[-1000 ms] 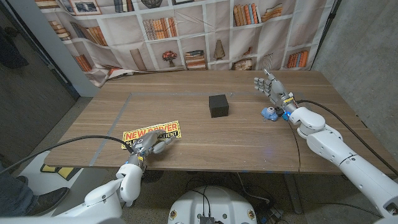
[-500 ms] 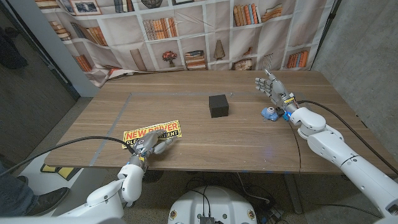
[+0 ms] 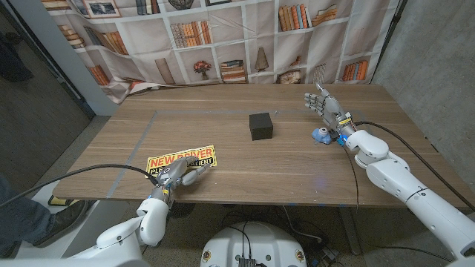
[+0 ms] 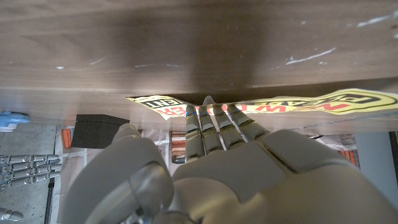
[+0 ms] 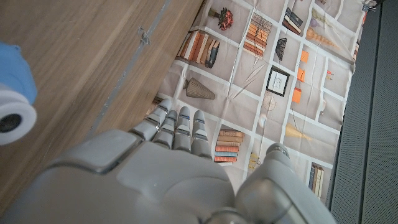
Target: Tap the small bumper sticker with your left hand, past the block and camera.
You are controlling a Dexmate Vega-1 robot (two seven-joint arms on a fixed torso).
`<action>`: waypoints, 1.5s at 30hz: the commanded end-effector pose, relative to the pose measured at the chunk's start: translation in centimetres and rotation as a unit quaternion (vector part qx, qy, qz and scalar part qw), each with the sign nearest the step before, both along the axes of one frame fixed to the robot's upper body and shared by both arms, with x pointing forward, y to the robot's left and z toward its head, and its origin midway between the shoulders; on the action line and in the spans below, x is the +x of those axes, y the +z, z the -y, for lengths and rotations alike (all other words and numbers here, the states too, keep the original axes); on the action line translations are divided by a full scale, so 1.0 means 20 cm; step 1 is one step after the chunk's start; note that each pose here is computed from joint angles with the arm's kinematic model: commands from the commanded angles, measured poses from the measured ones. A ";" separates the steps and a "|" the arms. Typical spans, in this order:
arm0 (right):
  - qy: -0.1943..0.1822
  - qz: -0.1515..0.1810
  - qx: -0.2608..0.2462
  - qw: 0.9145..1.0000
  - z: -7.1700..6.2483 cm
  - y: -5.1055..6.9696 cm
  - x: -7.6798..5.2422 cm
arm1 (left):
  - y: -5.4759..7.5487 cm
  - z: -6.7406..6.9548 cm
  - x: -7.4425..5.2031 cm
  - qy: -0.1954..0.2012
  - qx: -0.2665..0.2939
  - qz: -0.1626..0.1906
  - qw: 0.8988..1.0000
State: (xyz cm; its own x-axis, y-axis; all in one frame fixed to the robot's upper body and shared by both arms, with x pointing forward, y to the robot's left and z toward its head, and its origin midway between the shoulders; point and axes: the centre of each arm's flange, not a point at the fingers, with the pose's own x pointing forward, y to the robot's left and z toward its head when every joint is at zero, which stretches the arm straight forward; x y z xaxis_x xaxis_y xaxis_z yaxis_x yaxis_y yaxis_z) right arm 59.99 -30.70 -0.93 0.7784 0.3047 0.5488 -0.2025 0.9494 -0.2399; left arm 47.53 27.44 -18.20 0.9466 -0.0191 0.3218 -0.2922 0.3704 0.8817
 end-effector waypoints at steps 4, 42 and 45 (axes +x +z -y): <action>0.007 0.014 0.011 1.000 0.02 -0.02 -0.03 | 0.16 0.00 -0.02 -0.011 -0.001 0.062 0.998; 0.007 0.006 0.041 0.999 0.05 -0.05 0.03 | 0.63 -0.07 -0.02 -0.021 -0.026 0.152 0.988; 0.006 0.006 0.055 0.998 0.06 -0.06 0.04 | 0.69 -0.07 -0.01 -0.026 -0.024 0.159 0.987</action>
State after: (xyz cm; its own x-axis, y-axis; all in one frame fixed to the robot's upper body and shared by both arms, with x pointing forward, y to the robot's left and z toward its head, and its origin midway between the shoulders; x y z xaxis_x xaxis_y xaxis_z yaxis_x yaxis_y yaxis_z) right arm 60.36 -31.49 -1.74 0.7650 0.2843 0.5779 -0.2191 0.9586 -0.1817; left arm 46.65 28.04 -8.09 0.8285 -0.0366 0.5588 -0.5023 0.3924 0.7705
